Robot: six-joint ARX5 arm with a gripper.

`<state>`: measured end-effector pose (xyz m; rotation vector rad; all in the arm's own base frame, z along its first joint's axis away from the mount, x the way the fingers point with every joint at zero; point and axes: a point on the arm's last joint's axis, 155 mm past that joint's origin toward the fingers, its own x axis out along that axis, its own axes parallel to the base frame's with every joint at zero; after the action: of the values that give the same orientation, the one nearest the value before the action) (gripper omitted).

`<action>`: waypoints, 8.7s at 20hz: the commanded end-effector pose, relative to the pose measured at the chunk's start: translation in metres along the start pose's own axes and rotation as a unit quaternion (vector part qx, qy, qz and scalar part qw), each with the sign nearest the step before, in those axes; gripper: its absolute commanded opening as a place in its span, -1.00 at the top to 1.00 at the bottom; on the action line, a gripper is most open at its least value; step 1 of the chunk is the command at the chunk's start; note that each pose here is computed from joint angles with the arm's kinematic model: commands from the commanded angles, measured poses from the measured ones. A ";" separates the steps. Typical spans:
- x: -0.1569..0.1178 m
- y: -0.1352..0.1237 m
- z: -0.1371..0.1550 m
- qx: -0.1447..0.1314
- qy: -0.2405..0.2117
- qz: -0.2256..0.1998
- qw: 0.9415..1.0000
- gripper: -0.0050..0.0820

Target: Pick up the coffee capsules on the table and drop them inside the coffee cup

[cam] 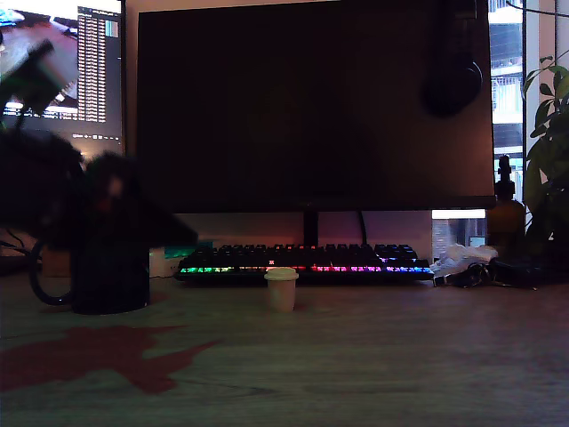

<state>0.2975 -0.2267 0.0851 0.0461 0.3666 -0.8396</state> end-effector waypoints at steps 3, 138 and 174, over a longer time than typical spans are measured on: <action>0.009 0.000 -0.009 0.005 -0.003 -0.008 1.000 -0.39; -0.007 0.169 0.055 -0.086 0.107 0.152 0.979 0.59; -0.085 0.116 0.129 -0.090 0.039 0.169 0.981 0.94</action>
<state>0.3770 -0.1103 0.2210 -0.0264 0.5049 -0.4643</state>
